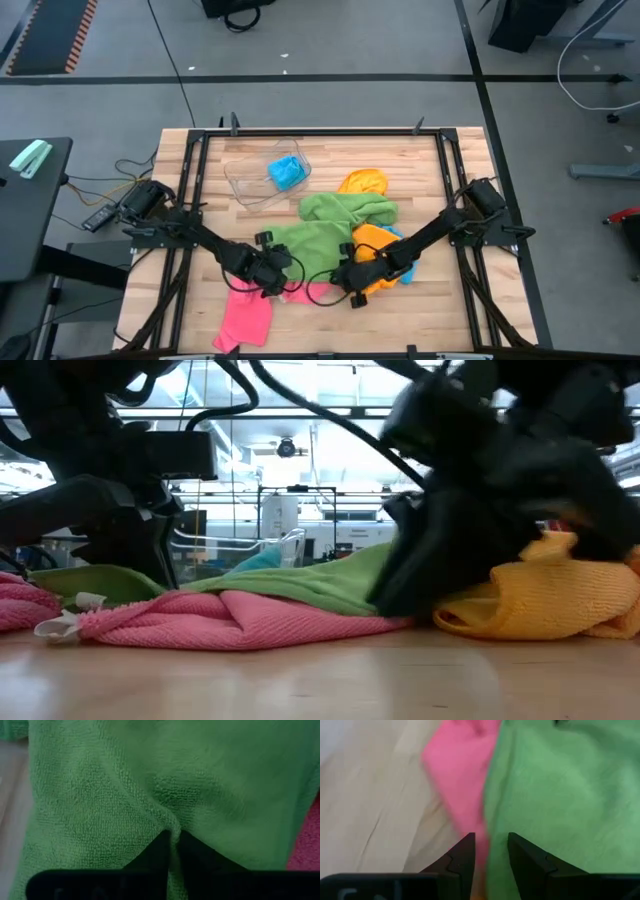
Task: Fold microfiber towels
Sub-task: Fold the left green microfiber towel
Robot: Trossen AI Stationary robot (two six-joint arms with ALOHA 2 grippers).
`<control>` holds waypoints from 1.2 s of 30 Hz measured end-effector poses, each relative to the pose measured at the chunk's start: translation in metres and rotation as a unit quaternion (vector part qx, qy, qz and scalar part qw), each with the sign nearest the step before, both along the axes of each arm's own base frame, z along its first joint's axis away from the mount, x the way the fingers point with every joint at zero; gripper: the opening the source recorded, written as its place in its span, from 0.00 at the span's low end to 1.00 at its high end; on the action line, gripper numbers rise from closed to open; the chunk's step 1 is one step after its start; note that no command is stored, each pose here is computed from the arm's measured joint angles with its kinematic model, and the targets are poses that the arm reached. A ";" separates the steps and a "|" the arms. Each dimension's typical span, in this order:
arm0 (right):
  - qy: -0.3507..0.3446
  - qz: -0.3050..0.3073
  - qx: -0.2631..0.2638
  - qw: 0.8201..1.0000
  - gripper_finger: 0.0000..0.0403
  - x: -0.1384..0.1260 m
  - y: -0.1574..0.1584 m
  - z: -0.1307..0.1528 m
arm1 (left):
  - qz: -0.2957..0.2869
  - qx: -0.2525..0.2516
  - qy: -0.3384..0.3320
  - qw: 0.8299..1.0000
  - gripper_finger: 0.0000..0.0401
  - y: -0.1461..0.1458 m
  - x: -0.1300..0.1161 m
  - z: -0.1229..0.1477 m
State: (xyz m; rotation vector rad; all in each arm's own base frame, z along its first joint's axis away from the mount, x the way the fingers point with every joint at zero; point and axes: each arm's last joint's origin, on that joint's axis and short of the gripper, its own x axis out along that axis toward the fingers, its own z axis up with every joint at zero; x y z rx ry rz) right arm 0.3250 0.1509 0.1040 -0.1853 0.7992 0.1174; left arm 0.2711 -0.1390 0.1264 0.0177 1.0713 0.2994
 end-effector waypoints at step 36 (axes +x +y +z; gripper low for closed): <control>-0.031 -0.021 0.019 0.999 0.31 -0.009 -0.014 0.054 | -0.087 0.001 -0.028 0.996 0.07 -0.027 -0.013 0.025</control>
